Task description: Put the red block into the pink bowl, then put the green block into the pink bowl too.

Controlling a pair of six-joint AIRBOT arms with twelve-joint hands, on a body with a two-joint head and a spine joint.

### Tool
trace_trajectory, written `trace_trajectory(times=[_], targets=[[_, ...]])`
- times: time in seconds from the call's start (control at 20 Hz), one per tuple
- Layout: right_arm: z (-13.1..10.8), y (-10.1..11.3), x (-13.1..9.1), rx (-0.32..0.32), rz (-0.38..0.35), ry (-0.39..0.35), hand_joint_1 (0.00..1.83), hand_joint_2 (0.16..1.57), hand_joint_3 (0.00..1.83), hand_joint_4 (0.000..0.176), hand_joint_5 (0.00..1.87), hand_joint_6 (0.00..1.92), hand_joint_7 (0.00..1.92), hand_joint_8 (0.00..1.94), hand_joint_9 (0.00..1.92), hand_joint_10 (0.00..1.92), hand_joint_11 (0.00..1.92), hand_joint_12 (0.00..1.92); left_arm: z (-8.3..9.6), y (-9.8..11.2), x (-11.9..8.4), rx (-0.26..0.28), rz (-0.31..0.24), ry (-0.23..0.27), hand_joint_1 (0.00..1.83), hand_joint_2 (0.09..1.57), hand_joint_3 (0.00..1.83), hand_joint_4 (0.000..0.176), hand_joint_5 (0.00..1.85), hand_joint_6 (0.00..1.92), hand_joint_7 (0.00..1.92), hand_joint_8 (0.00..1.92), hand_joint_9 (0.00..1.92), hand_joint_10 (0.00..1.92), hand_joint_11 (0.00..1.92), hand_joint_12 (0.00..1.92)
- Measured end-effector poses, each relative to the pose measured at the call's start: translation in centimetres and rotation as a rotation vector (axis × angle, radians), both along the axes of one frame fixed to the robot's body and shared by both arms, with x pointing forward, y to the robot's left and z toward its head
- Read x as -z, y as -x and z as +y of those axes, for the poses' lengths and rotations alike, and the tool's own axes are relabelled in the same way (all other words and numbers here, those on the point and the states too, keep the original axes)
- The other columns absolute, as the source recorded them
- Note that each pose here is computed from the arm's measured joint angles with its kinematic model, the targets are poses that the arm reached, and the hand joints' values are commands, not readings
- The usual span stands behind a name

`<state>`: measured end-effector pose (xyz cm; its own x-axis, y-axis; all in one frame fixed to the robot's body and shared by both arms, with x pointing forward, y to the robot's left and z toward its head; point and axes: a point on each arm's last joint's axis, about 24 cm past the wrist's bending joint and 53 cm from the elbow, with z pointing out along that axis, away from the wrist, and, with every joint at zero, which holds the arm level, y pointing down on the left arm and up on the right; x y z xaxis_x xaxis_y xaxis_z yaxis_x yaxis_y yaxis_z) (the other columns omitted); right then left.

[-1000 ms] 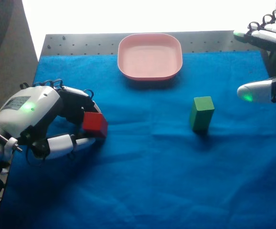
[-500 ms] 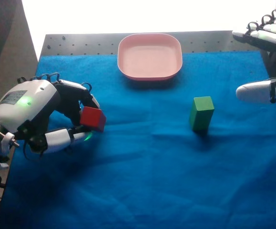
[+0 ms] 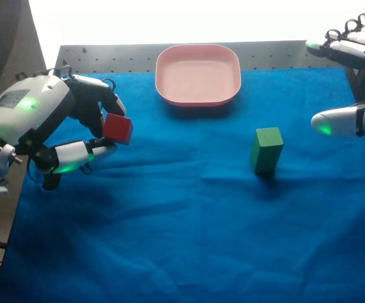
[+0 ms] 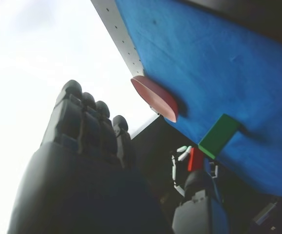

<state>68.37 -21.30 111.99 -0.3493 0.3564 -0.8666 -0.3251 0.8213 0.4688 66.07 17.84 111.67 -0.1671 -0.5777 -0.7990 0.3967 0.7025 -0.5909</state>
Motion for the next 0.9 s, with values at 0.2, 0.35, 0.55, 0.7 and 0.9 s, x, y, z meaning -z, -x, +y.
trace_trajectory(times=[0.2,0.35,0.55,0.7,0.9], targets=[[0.0,0.0,0.0,0.0,0.0,0.0,0.03,0.87,0.0,0.093,0.07,0.0,0.07,0.0,0.01,0.0,0.0,0.02,0.6,-1.2,-0.8,-0.018,-0.017,-0.004,1.25,1.07,0.0,0.0,0.96,0.96,1.17,0.72,1.22,0.01,0.62,1.12],[0.0,0.0,0.0,0.0,0.0,0.0,0.0,0.89,0.0,0.079,0.06,0.0,0.11,0.01,0.07,0.02,0.04,0.05,0.9,-2.4,-1.9,-0.031,-0.037,-0.006,1.23,1.09,0.0,0.005,0.97,0.94,1.1,0.85,1.2,0.0,0.56,1.23],[0.1,0.0,0.1,-0.001,0.001,-0.001,0.0,0.9,0.0,0.07,0.07,0.0,0.06,0.0,0.03,0.0,0.02,0.06,1.1,-3.5,-2.8,-0.037,-0.051,-0.015,1.23,1.09,0.0,0.012,1.02,0.85,1.06,0.93,1.21,0.03,0.6,1.26],[0.4,0.1,0.3,-0.006,0.005,-0.004,0.01,0.96,0.0,0.043,0.08,0.0,0.07,0.0,0.05,0.0,0.0,0.18,1.3,-4.4,-3.7,-0.042,-0.063,-0.02,1.23,1.07,0.0,0.016,1.04,0.82,1.09,0.87,1.23,0.04,0.7,1.24],[0.7,0.0,0.5,-0.011,0.006,-0.007,0.0,0.98,0.0,0.035,0.08,0.0,0.08,0.0,0.07,0.01,0.0,0.3,1.2,-5.2,-5.4,-0.045,-0.099,-0.015,1.27,1.08,0.0,0.0,1.13,0.53,1.05,1.09,1.1,0.53,0.63,1.48]])
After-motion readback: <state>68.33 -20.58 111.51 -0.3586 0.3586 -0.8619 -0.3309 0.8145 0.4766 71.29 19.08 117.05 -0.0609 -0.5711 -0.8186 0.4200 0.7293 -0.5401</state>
